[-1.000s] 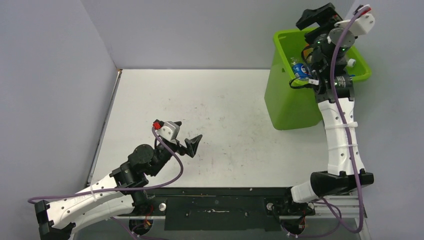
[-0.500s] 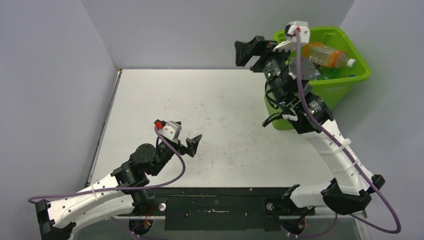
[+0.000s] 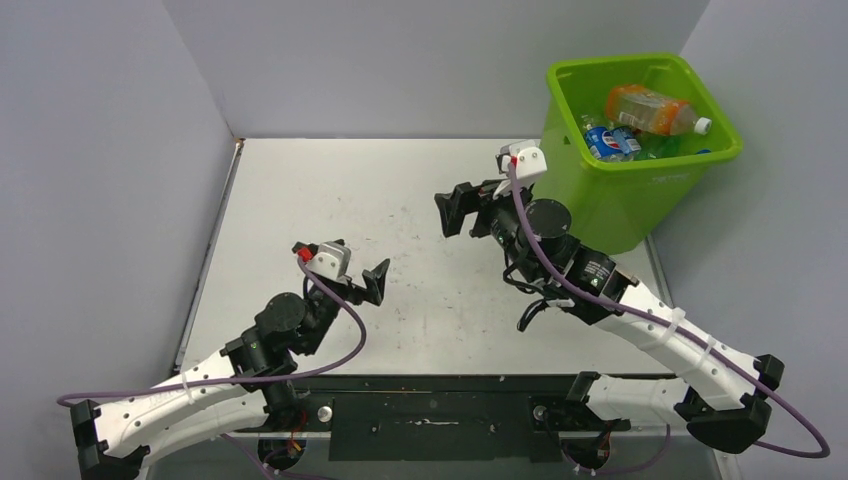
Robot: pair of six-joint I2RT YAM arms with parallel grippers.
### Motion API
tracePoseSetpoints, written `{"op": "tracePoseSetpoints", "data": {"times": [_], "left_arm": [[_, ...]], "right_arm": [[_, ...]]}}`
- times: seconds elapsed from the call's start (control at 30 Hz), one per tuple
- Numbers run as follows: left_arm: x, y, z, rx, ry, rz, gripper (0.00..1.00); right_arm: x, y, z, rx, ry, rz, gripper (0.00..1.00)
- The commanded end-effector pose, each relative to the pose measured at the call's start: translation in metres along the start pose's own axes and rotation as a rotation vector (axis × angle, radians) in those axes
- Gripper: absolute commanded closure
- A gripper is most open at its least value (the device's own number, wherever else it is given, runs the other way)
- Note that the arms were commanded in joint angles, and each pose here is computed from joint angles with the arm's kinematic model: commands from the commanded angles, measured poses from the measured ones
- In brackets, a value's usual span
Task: Put the plastic bottles in the bin
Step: Place the plastic bottle in the trash bin, then reset both arms
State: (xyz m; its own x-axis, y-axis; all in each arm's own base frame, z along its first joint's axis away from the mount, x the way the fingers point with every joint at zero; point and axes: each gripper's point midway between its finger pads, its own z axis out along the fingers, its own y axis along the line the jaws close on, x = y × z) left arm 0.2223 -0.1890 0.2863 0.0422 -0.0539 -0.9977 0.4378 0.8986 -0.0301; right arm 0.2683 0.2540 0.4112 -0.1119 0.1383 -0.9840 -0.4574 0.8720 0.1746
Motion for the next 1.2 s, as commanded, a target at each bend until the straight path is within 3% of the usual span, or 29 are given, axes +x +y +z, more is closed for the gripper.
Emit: {"op": "tracePoseSetpoints", "data": {"times": [0.0, 0.17, 0.27, 0.33, 0.57, 0.77, 1.07, 1.17], "left_arm": [[-0.020, 0.017, -0.001, -0.115, -0.077, -0.061, 0.04], [-0.020, 0.044, -0.007, -0.330, -0.067, -0.154, 0.04], [0.004, 0.047, -0.006, -0.358, 0.038, -0.027, 0.04], [0.027, 0.062, -0.012, -0.463, 0.095, 0.008, 0.04], [0.102, 0.130, 0.002, -0.542, 0.310, -0.171, 0.04], [0.127, 0.175, -0.014, -0.594, 0.176, -0.043, 0.04], [0.158, 0.225, -0.005, -0.801, 0.218, 0.002, 0.04], [0.163, 0.235, 0.002, -0.820, 0.217, 0.036, 0.04]], "right_arm": [[-0.003, -0.003, -0.012, 0.009, -0.058, 0.062, 0.10], [0.042, -0.013, -0.019, 0.062, -0.055, 0.201, 0.10], [0.080, -0.006, -0.018, -0.001, 0.001, 0.170, 0.10], [0.104, -0.009, -0.014, 0.022, 0.060, 0.134, 0.10], [0.188, -0.096, -0.008, 0.430, 0.216, -0.001, 0.10], [0.229, -0.137, -0.007, 0.478, 0.235, -0.063, 0.10], [0.262, -0.239, -0.010, 0.659, 0.322, -0.081, 0.10], [0.261, -0.265, -0.019, 0.715, 0.277, -0.141, 0.10]]}}
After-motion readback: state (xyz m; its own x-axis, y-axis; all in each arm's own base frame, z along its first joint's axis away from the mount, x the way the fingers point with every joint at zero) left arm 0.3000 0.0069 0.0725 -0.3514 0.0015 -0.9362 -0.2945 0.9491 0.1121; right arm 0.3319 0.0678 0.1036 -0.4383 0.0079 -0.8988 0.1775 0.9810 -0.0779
